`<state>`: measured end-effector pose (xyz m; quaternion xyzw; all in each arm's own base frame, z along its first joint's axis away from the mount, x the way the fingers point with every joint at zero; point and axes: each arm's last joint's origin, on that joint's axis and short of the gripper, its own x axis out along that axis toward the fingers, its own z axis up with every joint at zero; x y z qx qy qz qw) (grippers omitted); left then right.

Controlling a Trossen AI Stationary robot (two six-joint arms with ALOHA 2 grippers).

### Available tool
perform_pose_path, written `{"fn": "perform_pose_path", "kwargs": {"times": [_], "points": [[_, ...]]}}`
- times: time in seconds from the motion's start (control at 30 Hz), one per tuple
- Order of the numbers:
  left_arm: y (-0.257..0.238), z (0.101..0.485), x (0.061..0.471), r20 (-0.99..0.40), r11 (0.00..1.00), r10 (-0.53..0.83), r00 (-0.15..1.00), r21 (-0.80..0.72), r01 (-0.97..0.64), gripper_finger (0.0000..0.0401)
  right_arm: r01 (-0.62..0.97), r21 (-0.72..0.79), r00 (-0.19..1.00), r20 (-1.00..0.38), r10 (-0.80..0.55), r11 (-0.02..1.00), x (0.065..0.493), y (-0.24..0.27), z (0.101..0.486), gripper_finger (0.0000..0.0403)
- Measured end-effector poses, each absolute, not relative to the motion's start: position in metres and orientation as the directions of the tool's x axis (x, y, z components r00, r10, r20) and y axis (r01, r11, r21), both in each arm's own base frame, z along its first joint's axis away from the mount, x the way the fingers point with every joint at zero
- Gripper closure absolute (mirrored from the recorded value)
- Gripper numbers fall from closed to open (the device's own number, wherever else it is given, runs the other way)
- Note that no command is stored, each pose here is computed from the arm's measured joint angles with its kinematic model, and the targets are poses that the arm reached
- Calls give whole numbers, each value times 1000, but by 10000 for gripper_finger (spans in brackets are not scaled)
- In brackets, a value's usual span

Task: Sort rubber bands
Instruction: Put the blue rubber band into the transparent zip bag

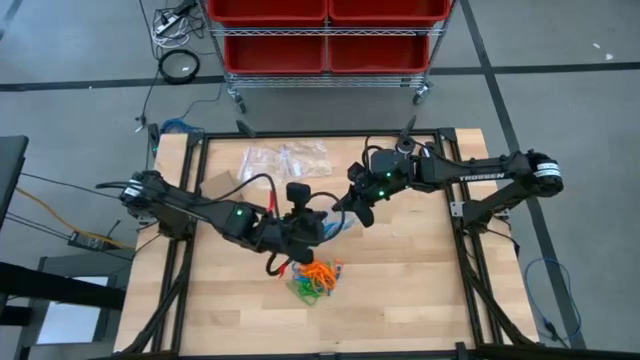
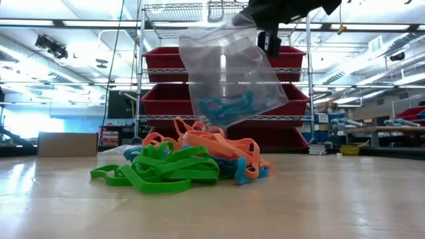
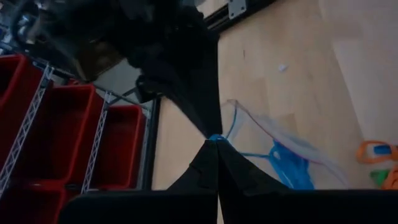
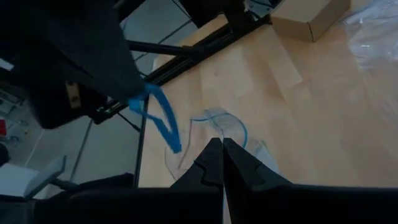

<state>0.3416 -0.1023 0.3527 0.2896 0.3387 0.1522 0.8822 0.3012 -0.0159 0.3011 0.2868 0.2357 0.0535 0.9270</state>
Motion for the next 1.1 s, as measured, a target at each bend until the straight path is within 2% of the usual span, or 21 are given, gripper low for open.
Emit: {"fn": "perform_pose_path", "kwargs": {"times": [0.27,0.63,1.1], "points": [[-101,337,353,-537,765,479,695,643,-31,401,26,563,887,-395,241,826,302,-16,302,403],[-102,334,354,-551,773,468,691,635,-17,390,8,572,886,-385,259,820,302,-15,303,403],[-104,336,353,-553,819,449,702,569,-76,262,14,573,882,-393,260,819,301,-16,302,403]]}}
